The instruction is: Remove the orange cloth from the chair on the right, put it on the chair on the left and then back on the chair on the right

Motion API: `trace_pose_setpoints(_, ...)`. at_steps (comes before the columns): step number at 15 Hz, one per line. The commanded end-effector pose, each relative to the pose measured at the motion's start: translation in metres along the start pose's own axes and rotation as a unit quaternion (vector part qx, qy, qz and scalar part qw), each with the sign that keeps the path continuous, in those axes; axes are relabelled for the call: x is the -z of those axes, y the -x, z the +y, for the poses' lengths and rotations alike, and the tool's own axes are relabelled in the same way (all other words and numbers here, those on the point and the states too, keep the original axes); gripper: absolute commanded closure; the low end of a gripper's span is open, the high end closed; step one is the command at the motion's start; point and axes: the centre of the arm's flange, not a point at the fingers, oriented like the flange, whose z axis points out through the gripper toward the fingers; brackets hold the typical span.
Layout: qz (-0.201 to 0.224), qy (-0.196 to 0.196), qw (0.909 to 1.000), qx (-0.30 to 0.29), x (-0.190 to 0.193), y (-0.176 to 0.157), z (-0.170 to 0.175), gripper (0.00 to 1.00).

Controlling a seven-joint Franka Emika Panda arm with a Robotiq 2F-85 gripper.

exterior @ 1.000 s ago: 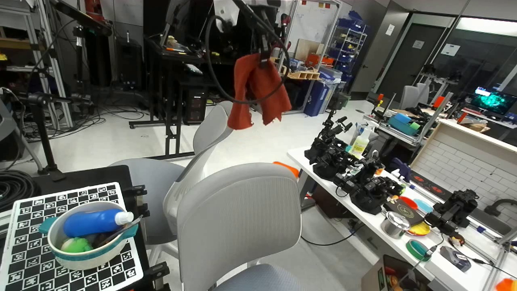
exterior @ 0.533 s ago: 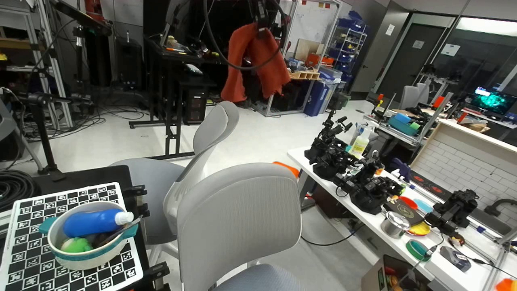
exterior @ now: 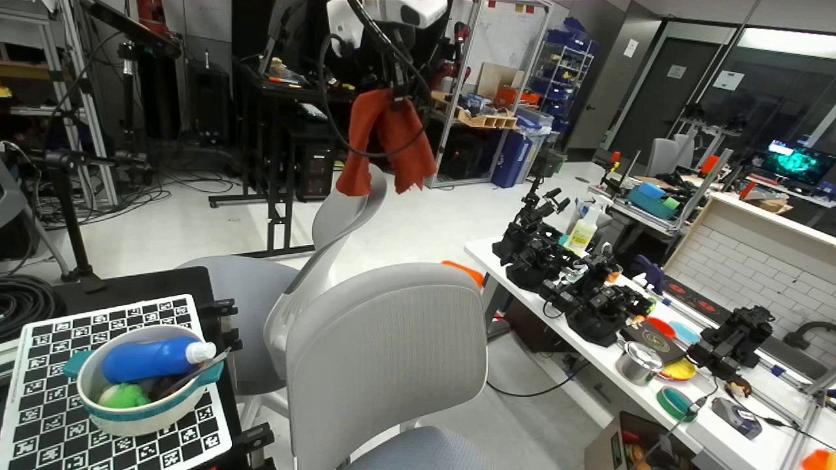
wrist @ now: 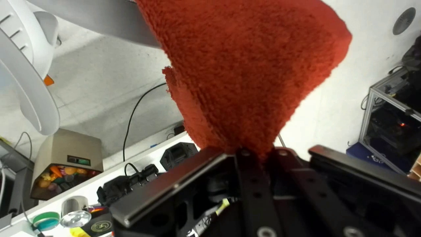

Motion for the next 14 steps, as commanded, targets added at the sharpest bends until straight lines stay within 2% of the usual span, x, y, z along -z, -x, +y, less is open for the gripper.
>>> trace_pose_setpoints(1,-0.004,0.015,0.9998,-0.008,-0.037,-0.003,0.005,0.98)
trace_pose_setpoints(4,-0.007,0.025,0.9996,-0.009,-0.059,-0.004,0.015,0.98)
trace_pose_setpoints(10,-0.012,0.050,0.9986,0.011,-0.104,0.023,0.014,0.98)
trace_pose_setpoints(11,-0.012,0.053,0.9984,0.013,-0.110,0.028,0.012,0.85)
trace_pose_setpoints(12,-0.009,0.056,0.9983,0.016,-0.113,0.031,0.009,0.67)
trace_pose_setpoints(14,-0.009,0.061,0.9978,0.024,-0.115,0.039,0.004,0.53)
